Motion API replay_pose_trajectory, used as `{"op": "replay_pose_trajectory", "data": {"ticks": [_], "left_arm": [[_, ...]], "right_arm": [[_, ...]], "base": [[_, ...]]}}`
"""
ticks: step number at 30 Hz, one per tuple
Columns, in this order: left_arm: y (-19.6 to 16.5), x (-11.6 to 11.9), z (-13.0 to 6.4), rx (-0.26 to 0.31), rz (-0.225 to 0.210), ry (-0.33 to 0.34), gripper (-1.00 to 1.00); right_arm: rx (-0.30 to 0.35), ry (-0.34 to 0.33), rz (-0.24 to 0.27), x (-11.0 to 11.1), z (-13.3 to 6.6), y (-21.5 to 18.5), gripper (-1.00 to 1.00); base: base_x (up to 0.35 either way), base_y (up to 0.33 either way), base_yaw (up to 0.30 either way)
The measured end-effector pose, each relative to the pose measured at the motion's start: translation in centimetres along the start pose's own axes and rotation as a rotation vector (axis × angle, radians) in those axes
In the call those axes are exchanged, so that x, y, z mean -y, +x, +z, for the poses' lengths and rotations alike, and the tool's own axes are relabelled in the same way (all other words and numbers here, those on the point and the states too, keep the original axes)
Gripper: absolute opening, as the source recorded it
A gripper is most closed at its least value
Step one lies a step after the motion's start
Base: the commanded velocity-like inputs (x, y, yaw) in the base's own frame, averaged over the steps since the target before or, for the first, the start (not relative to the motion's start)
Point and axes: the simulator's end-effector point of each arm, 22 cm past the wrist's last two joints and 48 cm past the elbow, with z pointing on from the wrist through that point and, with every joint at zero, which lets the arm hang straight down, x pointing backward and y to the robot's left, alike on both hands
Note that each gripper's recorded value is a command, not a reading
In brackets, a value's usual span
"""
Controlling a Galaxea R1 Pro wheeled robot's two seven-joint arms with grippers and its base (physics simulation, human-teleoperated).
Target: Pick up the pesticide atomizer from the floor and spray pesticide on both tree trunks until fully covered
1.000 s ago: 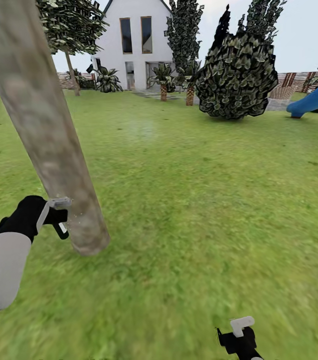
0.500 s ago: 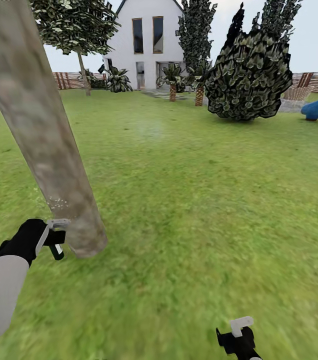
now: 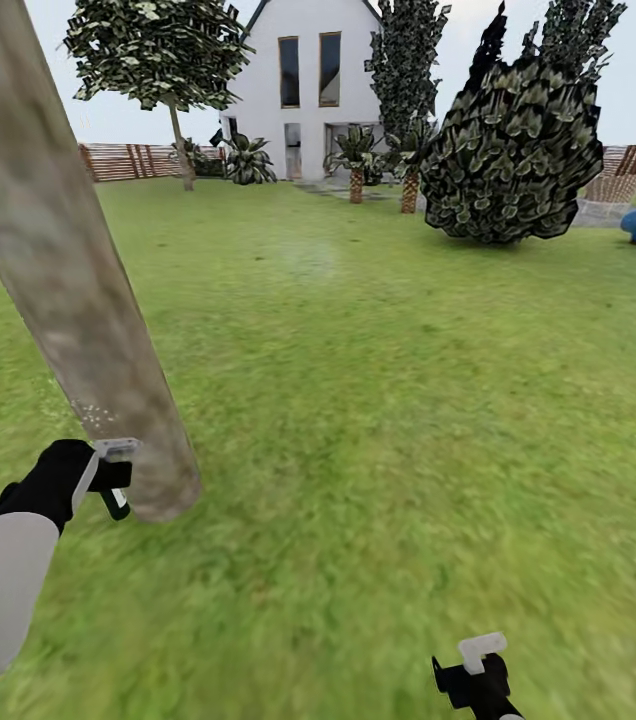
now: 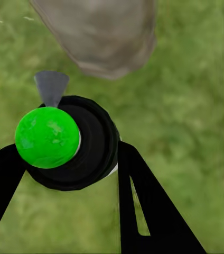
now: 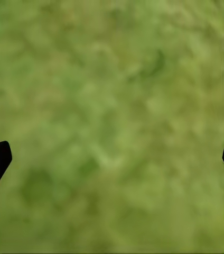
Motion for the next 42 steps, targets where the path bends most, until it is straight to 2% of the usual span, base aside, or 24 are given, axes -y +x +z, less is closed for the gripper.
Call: {"op": "replay_pose_trajectory", "data": {"ticks": [7, 10, 13, 15, 18, 21, 26, 28, 29, 31, 34, 42], "left_arm": [[0.0, -0.1, 0.0, -0.001, 0.000, -0.001, -1.00], [2.6, -0.5, 0.9, -0.038, 0.010, -0.011, -1.00], [3.5, -0.3, 1.2, -0.050, 0.018, -0.011, -1.00], [3.7, -0.6, 1.7, -0.022, 0.028, -0.018, -1.00], [3.9, -1.6, 2.0, 0.000, 0.031, -0.075, -1.00], [4.3, 0.3, 2.2, 0.000, 0.025, -0.057, -1.00], [8.0, 0.7, 3.4, -0.065, 0.035, -0.051, -1.00], [10.1, 0.5, 3.9, -0.096, 0.012, -0.042, -1.00], [10.5, 0.5, 4.1, -0.096, -0.013, -0.032, -1.00], [9.7, 0.3, 4.2, -0.054, -0.020, -0.036, -1.00], [9.3, 0.6, 4.3, -0.032, -0.026, -0.032, -1.00], [9.4, 0.7, 4.3, -0.032, -0.025, -0.030, -1.00]], "right_arm": [[0.000, 0.000, -0.001, 0.0, 0.0, 0.0, 1.00], [0.000, 0.000, -0.001, 0.0, 0.0, 0.0, 1.00], [0.000, 0.000, -0.001, 0.0, 0.0, 0.0, 1.00], [0.000, 0.000, -0.001, 0.0, 0.0, 0.0, 1.00], [0.000, 0.001, 0.000, 0.1, 0.0, 0.0, 1.00], [-0.001, 0.007, -0.002, 0.5, 0.0, 0.1, 1.00], [-0.002, 0.004, -0.003, 0.3, 0.0, 0.1, 1.00], [-0.002, 0.003, -0.002, 0.3, 0.0, 0.1, 1.00], [-0.002, 0.003, -0.001, 0.2, 0.0, 0.1, 1.00], [-0.001, 0.003, -0.001, 0.2, 0.0, 0.0, 1.00], [-0.001, 0.002, -0.001, 0.1, 0.0, 0.0, 1.00], [-0.001, 0.002, -0.001, 0.1, 0.0, 0.0, 1.00]], "base": [[-0.048, -0.273, 0.234], [0.027, -0.267, 0.263], [0.190, -0.219, 0.263], [0.233, -0.195, 0.209], [0.239, -0.188, 0.046], [0.230, -0.194, 0.002], [0.111, -0.247, 0.000], [0.010, -0.271, 0.131], [0.002, -0.273, 0.245], [0.001, -0.273, 0.265], [0.066, -0.274, 0.275], [0.078, -0.274, 0.063]]}}
